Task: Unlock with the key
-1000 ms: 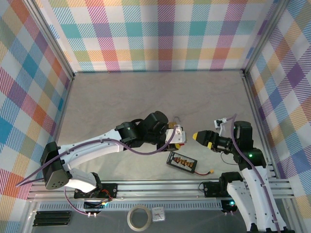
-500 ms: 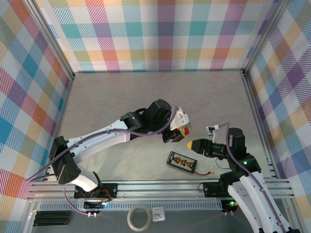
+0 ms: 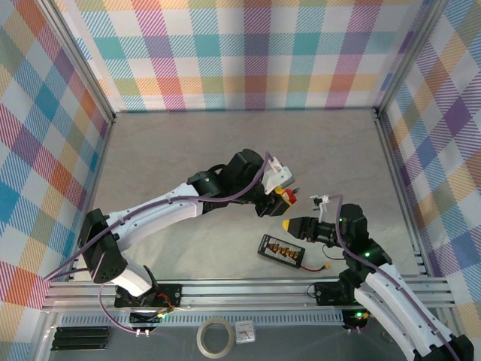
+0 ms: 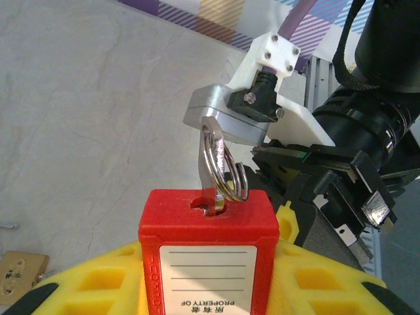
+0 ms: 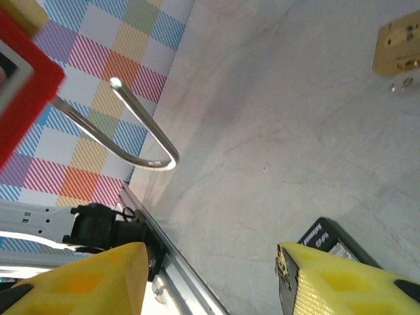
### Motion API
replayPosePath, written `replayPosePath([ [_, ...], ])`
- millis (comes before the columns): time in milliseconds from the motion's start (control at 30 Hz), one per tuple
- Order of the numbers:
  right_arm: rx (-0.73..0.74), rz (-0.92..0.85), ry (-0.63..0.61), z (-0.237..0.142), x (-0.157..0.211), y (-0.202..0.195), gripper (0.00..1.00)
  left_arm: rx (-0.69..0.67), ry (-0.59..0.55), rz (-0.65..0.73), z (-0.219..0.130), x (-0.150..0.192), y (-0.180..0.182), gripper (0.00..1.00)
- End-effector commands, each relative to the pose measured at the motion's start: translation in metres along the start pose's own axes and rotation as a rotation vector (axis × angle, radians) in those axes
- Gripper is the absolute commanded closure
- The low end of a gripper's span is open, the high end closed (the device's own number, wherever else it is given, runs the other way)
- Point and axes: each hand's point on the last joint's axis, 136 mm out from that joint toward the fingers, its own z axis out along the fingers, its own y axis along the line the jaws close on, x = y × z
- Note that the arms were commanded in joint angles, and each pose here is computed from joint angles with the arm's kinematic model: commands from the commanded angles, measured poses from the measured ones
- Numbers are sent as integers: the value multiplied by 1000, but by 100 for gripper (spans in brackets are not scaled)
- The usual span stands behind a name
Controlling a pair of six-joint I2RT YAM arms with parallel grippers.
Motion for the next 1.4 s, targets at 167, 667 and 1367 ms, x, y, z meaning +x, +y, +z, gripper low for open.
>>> replayPosePath([
  [167,114,-69,-75,-11,-18,-3,33,-127,25,-8,-3,6,27,100],
  [667,209,-73,-169,-42,-29,4,16,-458,337,26,-8,102,150,100],
  [1367,221,-71,-187,-58,-14,1,13,-691,449,172,25,148,248,100],
])
